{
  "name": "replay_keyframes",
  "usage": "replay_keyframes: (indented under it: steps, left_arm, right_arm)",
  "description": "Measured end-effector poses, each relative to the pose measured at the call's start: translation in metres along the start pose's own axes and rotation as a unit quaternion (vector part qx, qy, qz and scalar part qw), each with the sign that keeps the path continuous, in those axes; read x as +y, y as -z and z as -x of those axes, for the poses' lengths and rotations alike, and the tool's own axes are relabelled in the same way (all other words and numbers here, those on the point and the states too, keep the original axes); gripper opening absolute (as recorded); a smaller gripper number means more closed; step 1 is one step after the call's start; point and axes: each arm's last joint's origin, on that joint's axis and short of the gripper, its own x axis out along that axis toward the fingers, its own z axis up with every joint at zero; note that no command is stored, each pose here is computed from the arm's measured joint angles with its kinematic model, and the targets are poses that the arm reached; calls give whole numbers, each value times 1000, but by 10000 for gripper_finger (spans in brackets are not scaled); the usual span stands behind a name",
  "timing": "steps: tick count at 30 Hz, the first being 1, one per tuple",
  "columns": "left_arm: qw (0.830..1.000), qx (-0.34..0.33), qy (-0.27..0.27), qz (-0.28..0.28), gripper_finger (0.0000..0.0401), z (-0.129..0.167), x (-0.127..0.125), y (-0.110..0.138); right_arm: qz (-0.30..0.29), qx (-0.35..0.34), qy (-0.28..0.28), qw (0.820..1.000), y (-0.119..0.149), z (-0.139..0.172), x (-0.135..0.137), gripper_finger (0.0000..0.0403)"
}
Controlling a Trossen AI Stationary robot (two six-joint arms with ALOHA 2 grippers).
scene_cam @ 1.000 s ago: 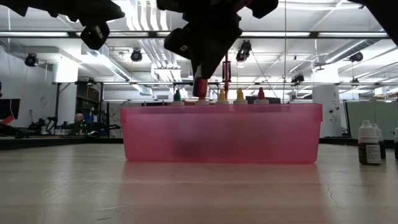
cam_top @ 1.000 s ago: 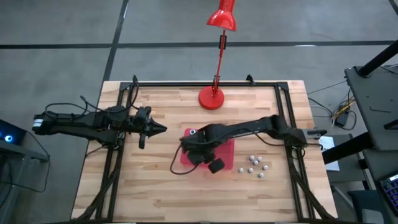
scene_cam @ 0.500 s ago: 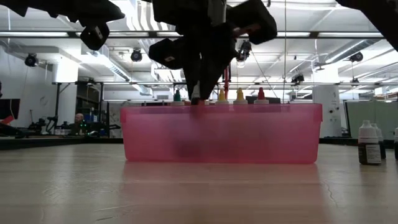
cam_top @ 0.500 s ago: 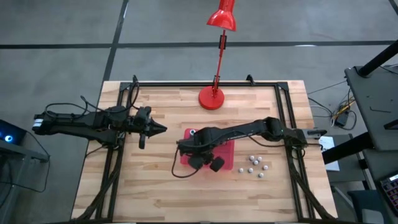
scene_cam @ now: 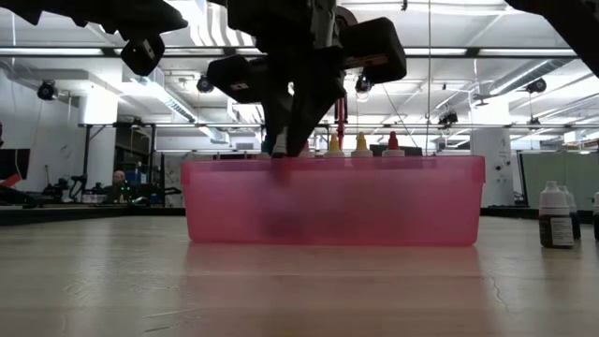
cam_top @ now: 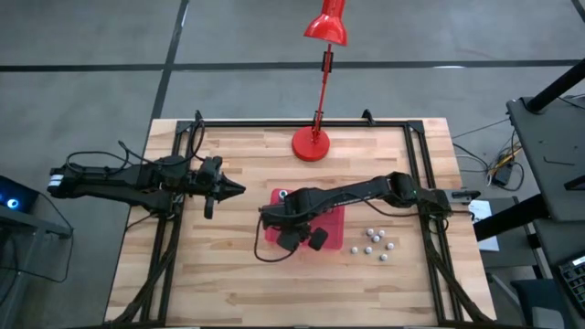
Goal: Pick & Place food coloring
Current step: Put the small red food coloring bottle into the red bin
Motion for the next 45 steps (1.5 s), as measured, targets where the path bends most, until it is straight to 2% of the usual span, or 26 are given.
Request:
replay_keyframes:
  steps: [19,45]
  left_arm:
    - [1000,2,0,0,0,0,0,0]
    - [1000,1,-3,-4,0,0,0,0]
  right_arm:
    - [35,4,-5,999,5,-18,2,54]
    - [36,-2,3,999,9,-37,2,54]
